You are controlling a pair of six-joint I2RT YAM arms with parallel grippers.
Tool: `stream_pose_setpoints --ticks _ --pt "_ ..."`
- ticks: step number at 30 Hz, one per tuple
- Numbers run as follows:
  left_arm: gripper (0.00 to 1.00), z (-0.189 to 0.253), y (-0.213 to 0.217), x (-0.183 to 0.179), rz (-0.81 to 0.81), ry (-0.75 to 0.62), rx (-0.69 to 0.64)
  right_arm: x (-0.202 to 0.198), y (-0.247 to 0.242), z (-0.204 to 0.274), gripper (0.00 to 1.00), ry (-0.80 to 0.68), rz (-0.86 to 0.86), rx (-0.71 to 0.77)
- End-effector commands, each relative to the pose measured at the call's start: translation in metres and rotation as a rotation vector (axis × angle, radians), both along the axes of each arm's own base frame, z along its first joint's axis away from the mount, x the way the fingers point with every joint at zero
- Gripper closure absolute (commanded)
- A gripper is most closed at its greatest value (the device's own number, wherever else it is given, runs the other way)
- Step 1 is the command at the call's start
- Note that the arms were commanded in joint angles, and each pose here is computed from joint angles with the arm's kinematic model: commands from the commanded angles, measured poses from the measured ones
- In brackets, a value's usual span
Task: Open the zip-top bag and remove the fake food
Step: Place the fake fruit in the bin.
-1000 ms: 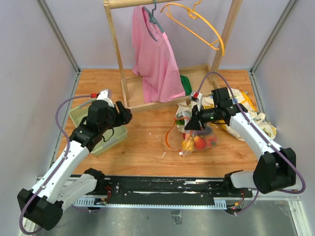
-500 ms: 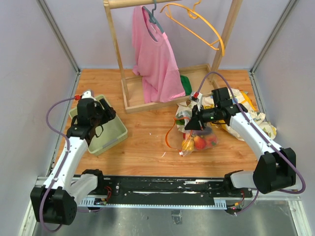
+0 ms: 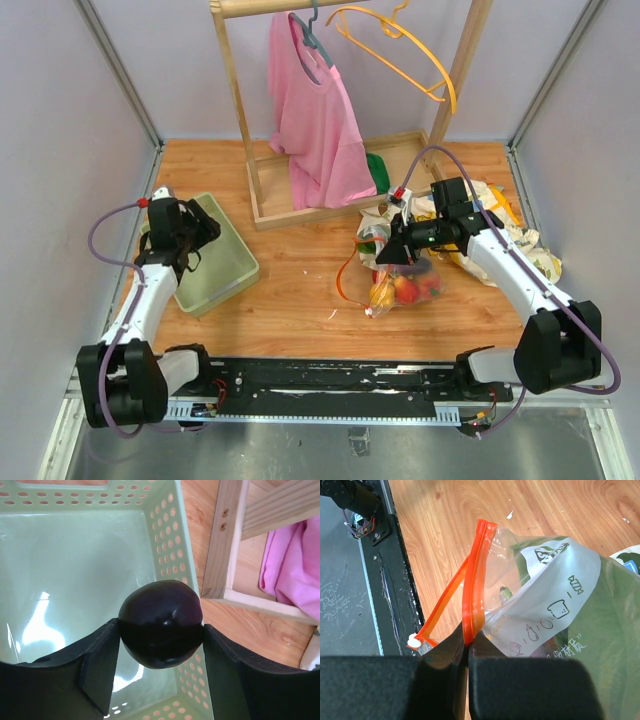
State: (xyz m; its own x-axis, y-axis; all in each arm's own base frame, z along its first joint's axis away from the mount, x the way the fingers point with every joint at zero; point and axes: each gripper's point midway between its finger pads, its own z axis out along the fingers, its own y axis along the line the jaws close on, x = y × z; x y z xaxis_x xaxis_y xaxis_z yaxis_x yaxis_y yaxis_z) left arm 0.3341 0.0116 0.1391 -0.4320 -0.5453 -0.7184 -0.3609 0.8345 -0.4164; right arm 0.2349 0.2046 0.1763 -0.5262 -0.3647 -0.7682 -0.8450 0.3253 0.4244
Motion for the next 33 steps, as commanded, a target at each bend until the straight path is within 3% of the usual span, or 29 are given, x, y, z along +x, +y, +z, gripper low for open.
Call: stream_pose_setpoints --ticks 1,8,12,18,19,21,33 --pt "0.58 -0.002 0.008 0.013 0.025 -0.024 -0.009 -0.003 -0.001 0.001 0.99 0.006 0.011 0.022" --pt "0.48 -0.017 0.020 0.027 0.058 0.019 -0.016 -0.002 -0.002 0.000 0.99 0.012 0.010 0.021" --pt "0.33 -0.028 0.026 0.035 0.070 0.050 -0.016 -0.002 -0.002 -0.001 0.99 0.013 0.010 0.017" --pt "0.20 -0.038 0.037 0.045 0.113 0.096 -0.028 -0.001 -0.002 -0.001 0.99 0.013 0.010 0.015" --pt "0.10 -0.038 0.041 0.045 0.137 0.117 -0.026 -0.001 -0.002 -0.001 0.99 0.016 0.010 0.015" --pt "0.01 -0.039 0.045 0.047 0.161 0.150 -0.019 -0.001 -0.002 -0.002 0.99 0.016 0.010 0.015" --pt "0.01 -0.009 0.033 0.050 0.112 0.084 -0.065 0.000 0.000 -0.003 0.99 0.035 0.019 0.020"
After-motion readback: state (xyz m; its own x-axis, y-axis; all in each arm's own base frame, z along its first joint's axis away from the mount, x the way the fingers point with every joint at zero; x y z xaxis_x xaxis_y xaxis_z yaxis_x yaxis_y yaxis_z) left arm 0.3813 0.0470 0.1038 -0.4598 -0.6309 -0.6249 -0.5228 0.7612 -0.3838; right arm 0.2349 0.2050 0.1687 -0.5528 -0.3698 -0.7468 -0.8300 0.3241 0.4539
